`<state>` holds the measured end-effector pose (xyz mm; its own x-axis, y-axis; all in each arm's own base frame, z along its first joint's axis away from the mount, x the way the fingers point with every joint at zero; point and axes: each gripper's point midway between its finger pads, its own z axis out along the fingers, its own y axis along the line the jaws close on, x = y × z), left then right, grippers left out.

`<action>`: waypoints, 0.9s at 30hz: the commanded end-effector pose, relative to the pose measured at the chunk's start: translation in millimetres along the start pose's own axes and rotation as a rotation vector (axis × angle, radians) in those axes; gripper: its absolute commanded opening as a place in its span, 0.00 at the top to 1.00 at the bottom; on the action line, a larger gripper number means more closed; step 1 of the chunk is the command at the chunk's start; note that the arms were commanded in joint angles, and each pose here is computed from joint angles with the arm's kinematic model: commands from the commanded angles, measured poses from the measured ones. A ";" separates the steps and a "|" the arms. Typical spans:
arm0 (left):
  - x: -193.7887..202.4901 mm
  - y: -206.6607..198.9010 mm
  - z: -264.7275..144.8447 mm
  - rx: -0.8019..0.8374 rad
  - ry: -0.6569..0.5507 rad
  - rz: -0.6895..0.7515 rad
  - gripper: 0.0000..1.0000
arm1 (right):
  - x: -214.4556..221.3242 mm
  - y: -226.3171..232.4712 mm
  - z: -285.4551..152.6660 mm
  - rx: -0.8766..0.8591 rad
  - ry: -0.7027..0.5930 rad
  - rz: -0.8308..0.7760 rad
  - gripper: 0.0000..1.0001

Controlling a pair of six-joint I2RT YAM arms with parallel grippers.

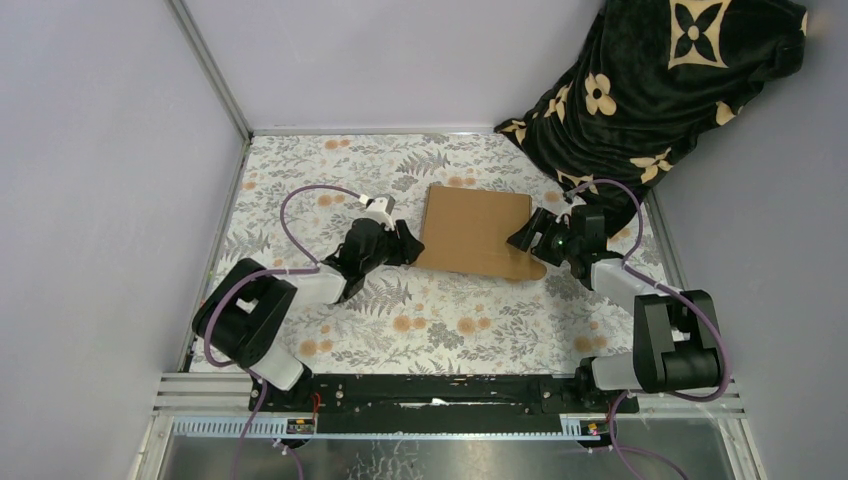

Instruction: Fold the paper box

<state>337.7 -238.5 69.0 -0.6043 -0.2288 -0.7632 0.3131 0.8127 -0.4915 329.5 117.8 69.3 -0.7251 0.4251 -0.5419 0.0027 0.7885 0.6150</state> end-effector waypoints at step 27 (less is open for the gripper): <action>-11.6 -31.7 6.0 0.196 -0.067 0.018 0.29 | -10.0 32.4 13.4 -0.169 0.056 -0.006 0.22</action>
<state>336.8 -257.5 70.6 -0.5906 -0.2247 -0.7750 0.4116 0.7423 -0.5288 334.9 131.2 62.8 -0.7739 0.4033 -0.4883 -0.0249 0.7511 0.6598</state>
